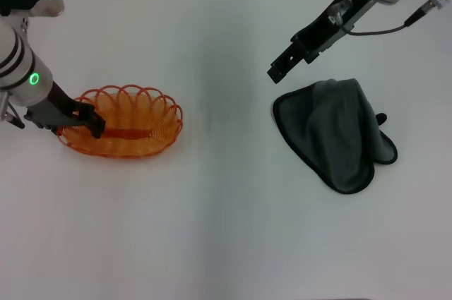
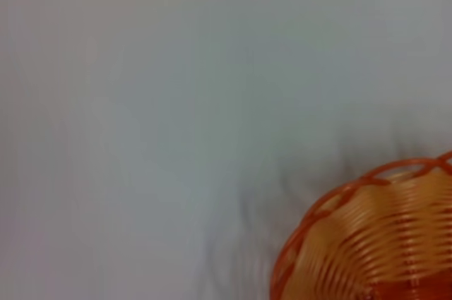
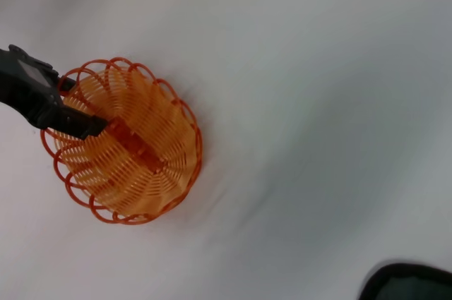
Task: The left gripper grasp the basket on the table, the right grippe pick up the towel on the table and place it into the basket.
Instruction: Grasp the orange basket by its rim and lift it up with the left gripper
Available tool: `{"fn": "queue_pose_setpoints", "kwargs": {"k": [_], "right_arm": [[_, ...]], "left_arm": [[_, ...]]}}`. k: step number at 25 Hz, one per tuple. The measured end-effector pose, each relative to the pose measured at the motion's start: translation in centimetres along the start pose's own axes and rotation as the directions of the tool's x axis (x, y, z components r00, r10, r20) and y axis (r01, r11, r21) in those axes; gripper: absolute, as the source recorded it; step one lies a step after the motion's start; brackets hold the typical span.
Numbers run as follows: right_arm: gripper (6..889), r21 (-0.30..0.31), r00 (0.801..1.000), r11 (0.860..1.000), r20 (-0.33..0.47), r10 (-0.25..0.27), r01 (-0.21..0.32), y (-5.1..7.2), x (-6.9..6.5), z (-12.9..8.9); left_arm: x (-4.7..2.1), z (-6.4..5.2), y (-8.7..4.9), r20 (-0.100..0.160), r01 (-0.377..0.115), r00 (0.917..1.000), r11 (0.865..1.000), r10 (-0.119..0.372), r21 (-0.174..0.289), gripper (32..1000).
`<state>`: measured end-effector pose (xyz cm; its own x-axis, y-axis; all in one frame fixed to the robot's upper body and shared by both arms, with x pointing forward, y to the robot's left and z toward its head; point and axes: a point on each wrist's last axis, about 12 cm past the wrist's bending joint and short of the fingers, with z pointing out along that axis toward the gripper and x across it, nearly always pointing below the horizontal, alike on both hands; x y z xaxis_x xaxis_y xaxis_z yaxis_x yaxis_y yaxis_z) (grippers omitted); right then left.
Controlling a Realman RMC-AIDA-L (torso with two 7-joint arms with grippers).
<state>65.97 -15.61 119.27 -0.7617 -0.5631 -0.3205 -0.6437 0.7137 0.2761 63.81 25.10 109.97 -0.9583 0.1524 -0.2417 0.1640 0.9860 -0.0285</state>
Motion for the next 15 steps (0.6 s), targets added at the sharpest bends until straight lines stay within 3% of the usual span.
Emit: {"fn": "queue_pose_setpoints", "kwargs": {"k": [7,15], "right_arm": [[850,0.000,1.000,1.000,0.000,-0.001,0.001,0.03,-0.05,-0.02],[850,0.000,1.000,1.000,0.001,-0.003,0.003,0.08,-0.12,-0.05]], "left_arm": [[0.11,0.09,0.23,0.003,0.005,1.0000,1.000,-0.005,-0.003,750],[0.08,0.05,0.31,0.005,-0.006,1.0000,1.000,0.006,-0.004,364]]}}
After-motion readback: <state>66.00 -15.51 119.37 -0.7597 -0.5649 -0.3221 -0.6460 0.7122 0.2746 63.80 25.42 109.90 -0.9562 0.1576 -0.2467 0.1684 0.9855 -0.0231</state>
